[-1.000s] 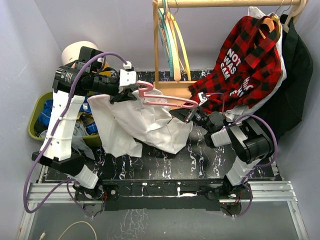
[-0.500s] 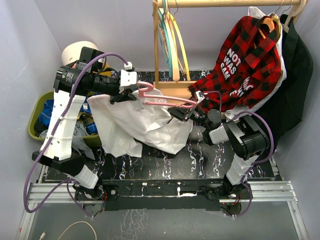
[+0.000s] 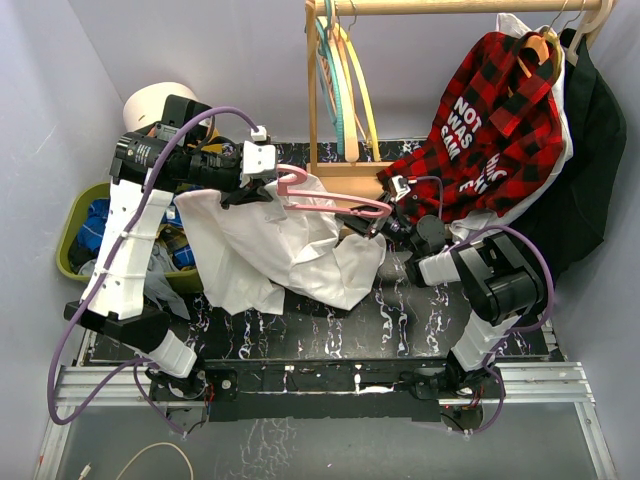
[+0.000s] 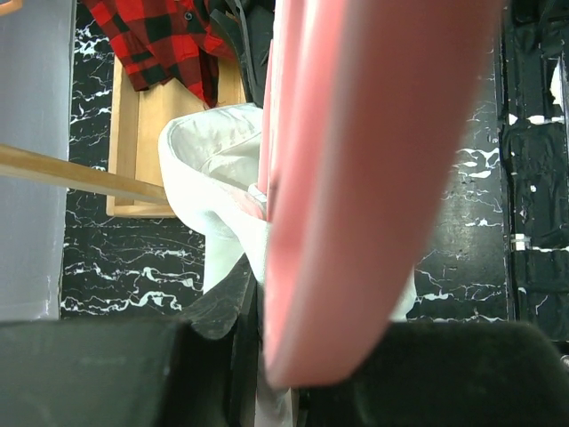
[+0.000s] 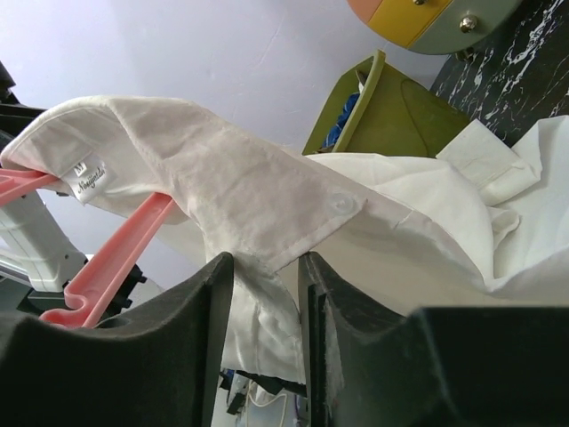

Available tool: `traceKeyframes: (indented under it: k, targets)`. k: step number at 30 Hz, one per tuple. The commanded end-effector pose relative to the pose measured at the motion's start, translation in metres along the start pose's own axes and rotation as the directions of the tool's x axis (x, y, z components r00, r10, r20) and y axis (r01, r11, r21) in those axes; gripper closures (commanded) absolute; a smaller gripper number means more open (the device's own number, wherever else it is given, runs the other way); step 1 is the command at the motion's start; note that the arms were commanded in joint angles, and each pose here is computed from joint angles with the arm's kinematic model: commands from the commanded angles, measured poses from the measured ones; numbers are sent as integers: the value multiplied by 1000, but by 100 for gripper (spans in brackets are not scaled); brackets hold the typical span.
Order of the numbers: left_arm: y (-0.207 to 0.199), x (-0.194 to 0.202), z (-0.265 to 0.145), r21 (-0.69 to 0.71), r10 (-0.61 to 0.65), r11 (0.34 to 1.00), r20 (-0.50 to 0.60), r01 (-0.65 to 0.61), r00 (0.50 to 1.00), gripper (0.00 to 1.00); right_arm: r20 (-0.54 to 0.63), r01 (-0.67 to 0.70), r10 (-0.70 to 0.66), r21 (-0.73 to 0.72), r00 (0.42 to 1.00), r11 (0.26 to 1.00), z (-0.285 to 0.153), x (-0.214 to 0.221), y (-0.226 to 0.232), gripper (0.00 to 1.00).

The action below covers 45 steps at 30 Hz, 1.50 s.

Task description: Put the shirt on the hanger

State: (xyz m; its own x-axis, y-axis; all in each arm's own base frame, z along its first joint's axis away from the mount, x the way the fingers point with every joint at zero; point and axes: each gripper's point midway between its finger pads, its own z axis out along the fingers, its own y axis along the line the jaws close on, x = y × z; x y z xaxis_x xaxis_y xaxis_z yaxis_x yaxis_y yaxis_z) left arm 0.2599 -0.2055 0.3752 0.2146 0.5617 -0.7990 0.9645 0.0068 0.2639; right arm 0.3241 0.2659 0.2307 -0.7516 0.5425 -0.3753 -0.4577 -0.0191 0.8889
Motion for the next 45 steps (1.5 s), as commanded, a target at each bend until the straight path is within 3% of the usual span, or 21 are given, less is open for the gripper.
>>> traceKeyframes:
  k: [1,7,11,15,18,24,30,34,38,42,45]
  targets:
    - [-6,-14,-11,-25,56,998,30,-55,998,100,65,242,-234,-297,970,924,-4,-3,74,65]
    - [-4,-8,-10,-32,62,998,5,-62,998,100,38,226,-225,-276,974,934,-9,6,65,70]
    - [-6,-3,-10,-30,51,998,-11,-51,999,100,56,223,-216,-265,975,938,-12,4,65,91]
    - [-2,14,-14,-62,75,995,-100,-81,992,100,147,174,-155,-128,977,976,-30,-25,41,92]
    - [3,21,-20,-99,89,990,-148,-105,985,100,173,189,-187,3,967,982,-43,-47,20,92]
    - [9,34,-19,-144,54,986,-190,-82,980,100,118,287,-317,218,941,933,-42,-64,5,92]
    - [29,50,-18,-226,1,972,-249,-59,968,100,41,318,-360,382,932,868,-47,-71,-9,92]
    - [39,63,-14,-260,-28,965,-285,-49,958,100,34,364,-428,467,903,806,-53,-84,7,92]
    - [39,71,-6,-261,-59,965,-299,-22,952,100,14,451,-518,472,855,758,-39,-91,57,92]
    - [46,69,3,-286,-93,958,-280,9,955,100,-41,521,-553,399,832,755,-3,-62,100,92]
    - [56,51,3,-327,-112,944,-206,40,972,100,-84,533,-537,325,839,781,24,-28,112,92]
